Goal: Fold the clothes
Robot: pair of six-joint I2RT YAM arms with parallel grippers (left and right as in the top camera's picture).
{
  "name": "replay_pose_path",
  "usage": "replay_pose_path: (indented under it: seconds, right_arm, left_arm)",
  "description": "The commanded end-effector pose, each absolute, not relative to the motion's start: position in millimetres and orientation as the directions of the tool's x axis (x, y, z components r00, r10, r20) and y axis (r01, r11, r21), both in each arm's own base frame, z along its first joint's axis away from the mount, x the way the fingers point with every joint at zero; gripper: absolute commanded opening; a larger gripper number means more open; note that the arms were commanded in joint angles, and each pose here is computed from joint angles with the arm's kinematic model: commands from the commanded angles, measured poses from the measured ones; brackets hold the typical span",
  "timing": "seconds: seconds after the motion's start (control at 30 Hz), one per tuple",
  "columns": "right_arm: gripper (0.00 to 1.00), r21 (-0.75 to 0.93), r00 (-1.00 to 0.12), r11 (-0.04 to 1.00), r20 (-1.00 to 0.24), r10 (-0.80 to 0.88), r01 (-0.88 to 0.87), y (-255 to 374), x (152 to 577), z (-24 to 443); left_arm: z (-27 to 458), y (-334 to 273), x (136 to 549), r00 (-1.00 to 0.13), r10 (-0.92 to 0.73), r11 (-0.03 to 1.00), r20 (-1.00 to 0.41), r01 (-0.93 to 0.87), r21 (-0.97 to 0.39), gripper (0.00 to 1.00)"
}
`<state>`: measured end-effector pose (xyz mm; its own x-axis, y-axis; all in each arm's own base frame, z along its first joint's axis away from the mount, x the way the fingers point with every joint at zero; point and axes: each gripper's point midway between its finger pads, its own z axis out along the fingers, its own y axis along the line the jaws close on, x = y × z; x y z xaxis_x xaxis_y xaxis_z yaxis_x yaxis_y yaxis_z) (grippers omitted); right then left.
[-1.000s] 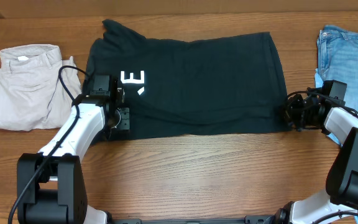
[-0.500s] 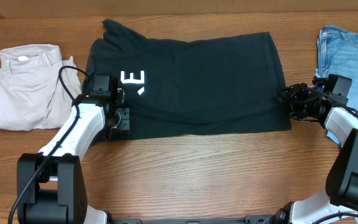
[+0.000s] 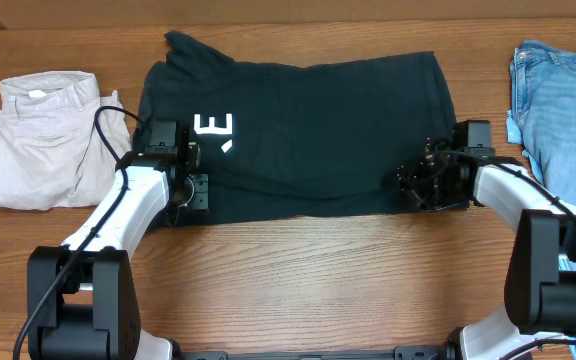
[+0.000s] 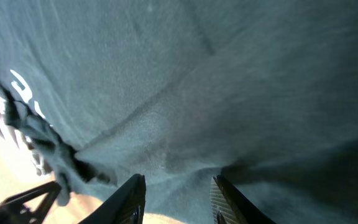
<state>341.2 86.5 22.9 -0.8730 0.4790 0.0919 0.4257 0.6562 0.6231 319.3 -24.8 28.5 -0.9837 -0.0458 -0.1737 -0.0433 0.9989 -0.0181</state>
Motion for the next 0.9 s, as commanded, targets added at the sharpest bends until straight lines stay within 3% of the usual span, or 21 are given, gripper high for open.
replay_pose_path:
  seconds: [0.0, 0.07, 0.17, 0.27, 0.3, 0.33, 0.4, 0.43, 0.7, 0.87]
  right_arm:
    - [0.38, 0.582, -0.863, 0.674, 0.1, 0.495, 0.454, 92.1, 338.1, 12.9]
    - [0.37, 0.595, -0.873, 0.681, 0.075, 0.482, 0.427, 97.2, 343.1, 13.5]
    - [0.21, 0.613, -0.866, 0.668, 0.053, 0.497, 0.421, 98.3, 352.2, 16.7]
    - [0.13, 0.636, -0.868, 0.667, 0.01, 0.496, 0.388, 98.9, 362.5, 21.0]
    - [0.13, 0.644, -0.871, 0.66, 0.02, 0.49, 0.386, 101.1, 361.2, 22.0]
    - [0.32, 0.649, -0.875, 0.648, 0.057, 0.482, 0.399, 104.6, 354.7, 22.3]
    - [0.49, 0.649, -0.876, 0.629, 0.127, 0.465, 0.428, 110.5, 341.4, 22.3]
    - [0.5, 0.64, -0.873, 0.63, 0.143, 0.465, 0.44, 110.3, 337.4, 21.2]
    - [0.51, 0.583, -0.845, 0.646, 0.145, 0.514, 0.493, 100.4, 335.9, 13.0]
    - [0.4, 0.586, -0.823, 0.627, 0.13, 0.553, 0.513, 98.3, 341.6, 9.2]
  left_arm:
    - [24.9, -22.9, 316.5, -0.986, -0.031, 1.0, -0.165, -0.03, -0.007, 0.51]
    - [24.9, -22.9, 316.5, -0.986, -0.031, 1.0, -0.165, -0.03, -0.007, 0.51]
    - [24.9, -22.9, 316.5, -0.986, -0.031, 1.0, -0.165, -0.03, -0.007, 0.51]
    - [24.9, -22.9, 316.4, -0.986, -0.031, 1.0, -0.164, -0.03, -0.007, 0.51]
    - [24.9, -22.9, 316.4, -0.986, -0.031, 1.0, -0.164, -0.03, -0.007, 0.51]
    - [24.8, -22.9, 316.3, -0.986, -0.031, 1.0, -0.164, -0.03, -0.007, 0.52]
    - [24.8, -22.9, 316.2, -0.986, -0.031, 1.0, -0.164, -0.03, -0.007, 0.52]
    - [24.9, -22.9, 316.5, -0.986, -0.031, 1.0, -0.165, -0.03, -0.007, 0.52]
    - [24.9, -22.9, 316.6, -0.986, -0.031, 1.0, -0.165, -0.03, -0.007, 0.52]
    - [24.9, -22.9, 316.6, -0.986, -0.031, 1.0, -0.165, -0.03, -0.008, 0.52]
